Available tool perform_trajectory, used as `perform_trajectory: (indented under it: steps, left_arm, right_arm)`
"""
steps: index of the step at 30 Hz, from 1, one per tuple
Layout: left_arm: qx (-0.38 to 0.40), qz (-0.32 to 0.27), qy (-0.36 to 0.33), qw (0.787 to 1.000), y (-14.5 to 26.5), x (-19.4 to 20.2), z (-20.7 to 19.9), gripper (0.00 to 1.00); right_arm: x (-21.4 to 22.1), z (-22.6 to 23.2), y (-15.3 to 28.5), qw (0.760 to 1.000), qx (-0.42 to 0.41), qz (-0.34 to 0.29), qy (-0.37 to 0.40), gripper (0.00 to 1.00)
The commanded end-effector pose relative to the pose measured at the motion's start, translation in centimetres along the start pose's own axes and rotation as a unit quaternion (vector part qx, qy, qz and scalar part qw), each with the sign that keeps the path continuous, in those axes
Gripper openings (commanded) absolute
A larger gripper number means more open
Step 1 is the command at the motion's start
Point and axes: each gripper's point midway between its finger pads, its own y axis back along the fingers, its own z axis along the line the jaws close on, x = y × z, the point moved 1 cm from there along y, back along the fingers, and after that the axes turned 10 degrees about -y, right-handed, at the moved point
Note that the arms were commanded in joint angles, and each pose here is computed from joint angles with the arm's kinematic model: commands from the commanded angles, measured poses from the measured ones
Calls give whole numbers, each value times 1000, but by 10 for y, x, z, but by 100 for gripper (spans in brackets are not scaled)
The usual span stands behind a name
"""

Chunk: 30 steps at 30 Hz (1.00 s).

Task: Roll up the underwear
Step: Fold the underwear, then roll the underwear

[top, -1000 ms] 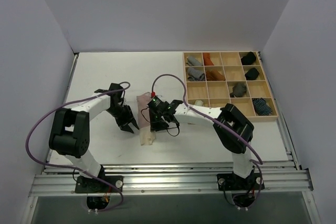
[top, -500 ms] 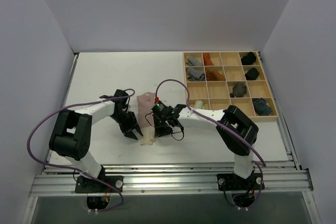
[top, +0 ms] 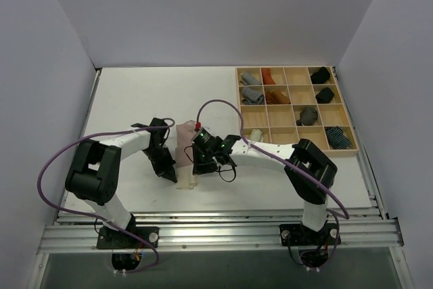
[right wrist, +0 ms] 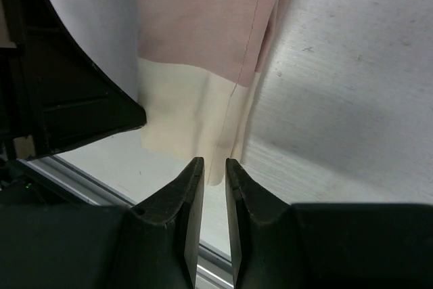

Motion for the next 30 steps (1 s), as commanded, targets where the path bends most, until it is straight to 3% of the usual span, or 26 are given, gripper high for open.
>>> perform_trajectory:
  steps: [1,3,5,11,15,19,30]
  left_arm:
    - [-23,-10,-4,1000,15,4,6,2]
    - [-28,-10,0,1000,18,6,9,3]
    - [-30,-11,3,999,21,8,9,14]
    - [-25,-65,12,997,54,-4,-2,28]
    - [47,-120,9,992,68,-14,-31,30]
    - [100,-108,24,989,53,-4,-43,30]
    - [53,-55,86,993,-25,27,-7,30]
  right_arm:
    - [19,-3,-13,1000,5,22,1,16]
    - [24,-4,-16,1000,9,27,3,15]
    - [21,-2,-13,1000,11,25,6,15]
    - [-37,15,29,999,16,-29,10,15]
    - [-77,26,40,998,-8,-60,2,15]
    - [-101,31,27,998,-13,-64,13,16]
    - [-125,11,-49,999,10,-42,2,15]
